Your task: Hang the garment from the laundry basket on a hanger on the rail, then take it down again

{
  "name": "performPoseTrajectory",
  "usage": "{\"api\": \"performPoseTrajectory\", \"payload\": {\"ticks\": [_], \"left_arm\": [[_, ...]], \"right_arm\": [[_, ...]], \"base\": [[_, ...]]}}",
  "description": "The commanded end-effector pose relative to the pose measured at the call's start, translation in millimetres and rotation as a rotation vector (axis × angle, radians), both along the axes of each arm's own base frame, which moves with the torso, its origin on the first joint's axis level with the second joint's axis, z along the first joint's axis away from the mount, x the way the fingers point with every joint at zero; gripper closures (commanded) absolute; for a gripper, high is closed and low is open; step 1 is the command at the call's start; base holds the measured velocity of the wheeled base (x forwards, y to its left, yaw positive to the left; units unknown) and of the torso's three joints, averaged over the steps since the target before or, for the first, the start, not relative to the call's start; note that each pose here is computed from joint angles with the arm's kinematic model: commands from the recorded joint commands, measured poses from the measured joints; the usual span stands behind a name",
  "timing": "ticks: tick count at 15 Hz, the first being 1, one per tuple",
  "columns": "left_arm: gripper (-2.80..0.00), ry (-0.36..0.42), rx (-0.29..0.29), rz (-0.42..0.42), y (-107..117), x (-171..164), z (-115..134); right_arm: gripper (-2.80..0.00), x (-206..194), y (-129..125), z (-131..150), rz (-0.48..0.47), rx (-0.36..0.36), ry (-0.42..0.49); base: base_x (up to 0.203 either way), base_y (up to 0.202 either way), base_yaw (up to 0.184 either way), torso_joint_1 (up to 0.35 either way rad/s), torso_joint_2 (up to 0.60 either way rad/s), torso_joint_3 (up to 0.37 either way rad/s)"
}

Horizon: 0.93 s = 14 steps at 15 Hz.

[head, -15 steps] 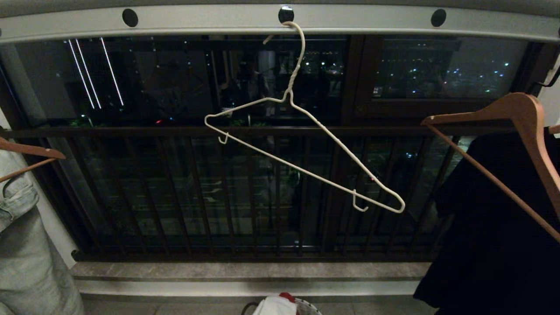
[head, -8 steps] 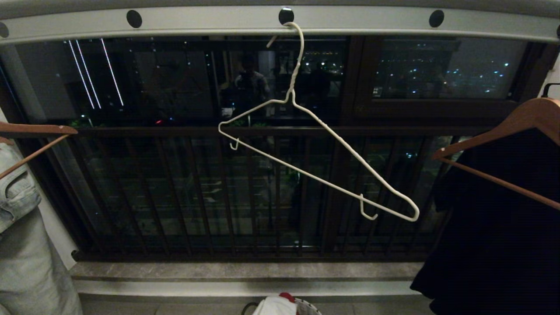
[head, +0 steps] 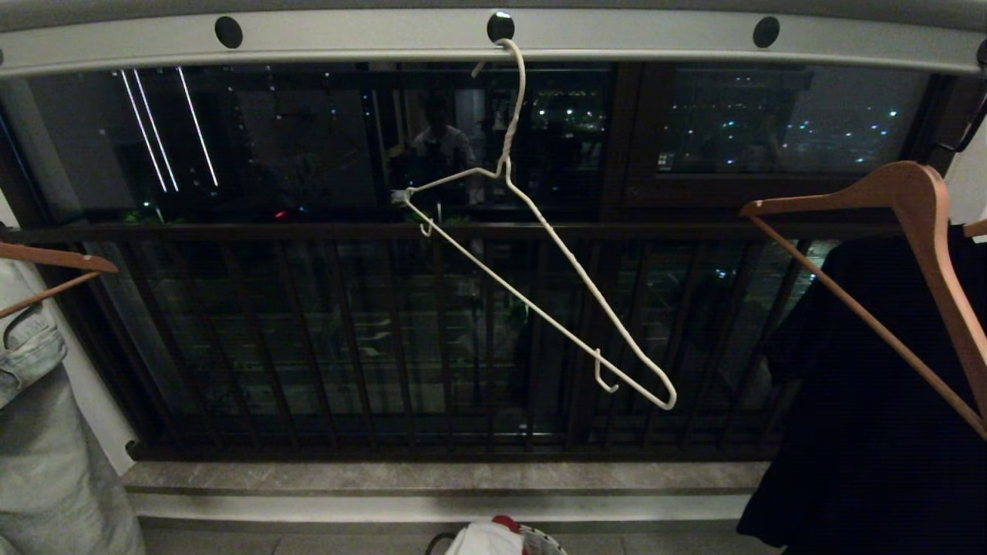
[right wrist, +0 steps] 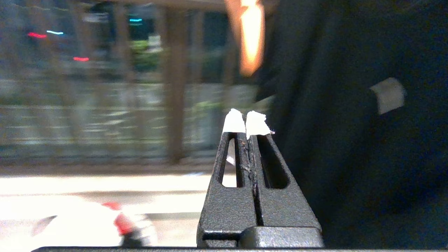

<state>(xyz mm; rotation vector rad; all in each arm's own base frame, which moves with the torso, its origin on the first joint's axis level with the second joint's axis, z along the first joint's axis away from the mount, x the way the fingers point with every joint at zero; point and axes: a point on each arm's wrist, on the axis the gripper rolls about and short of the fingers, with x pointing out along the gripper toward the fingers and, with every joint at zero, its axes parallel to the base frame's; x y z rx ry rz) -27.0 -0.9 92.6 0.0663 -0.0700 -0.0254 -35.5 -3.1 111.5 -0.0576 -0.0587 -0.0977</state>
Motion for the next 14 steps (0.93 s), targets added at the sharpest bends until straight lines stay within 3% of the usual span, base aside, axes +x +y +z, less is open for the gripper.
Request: {"api": "performPoseTrajectory", "payload": {"ticks": [1, 2, 4, 9, 14], "left_arm": [[0.0, 0.018, 0.068, 0.002, 0, 5, -13], [0.0, 0.036, 0.097, 0.0, 0, 5, -16], [0.0, 0.033, 0.093, -0.001, 0, 5, -16], [0.0, 0.042, 0.025, 0.0, 0, 5, -17], [0.0, 0.043, 0.026, 0.007, 0, 5, -17]], "right_arm": [[0.0, 8, 1, -25, 0.033, 0.015, 0.04], [0.0, 11, 2, -30, 0.064, 0.012, 0.039], [0.0, 13, 2, -38, 0.1, -0.004, 0.071], [0.0, 13, 3, -37, 0.108, -0.002, 0.071], [0.0, 13, 3, -37, 0.109, 0.001, 0.068]], "base": [[0.0, 0.0, 0.0, 0.0, 0.0, 0.0], [0.0, 0.0, 0.0, 0.0, 0.0, 0.0], [0.0, 0.0, 0.0, 0.0, 0.0, 0.0], [0.0, 0.0, 0.0, 0.0, 0.0, 0.0], [0.0, 0.0, 0.0, 0.0, 0.0, 0.0]]}}
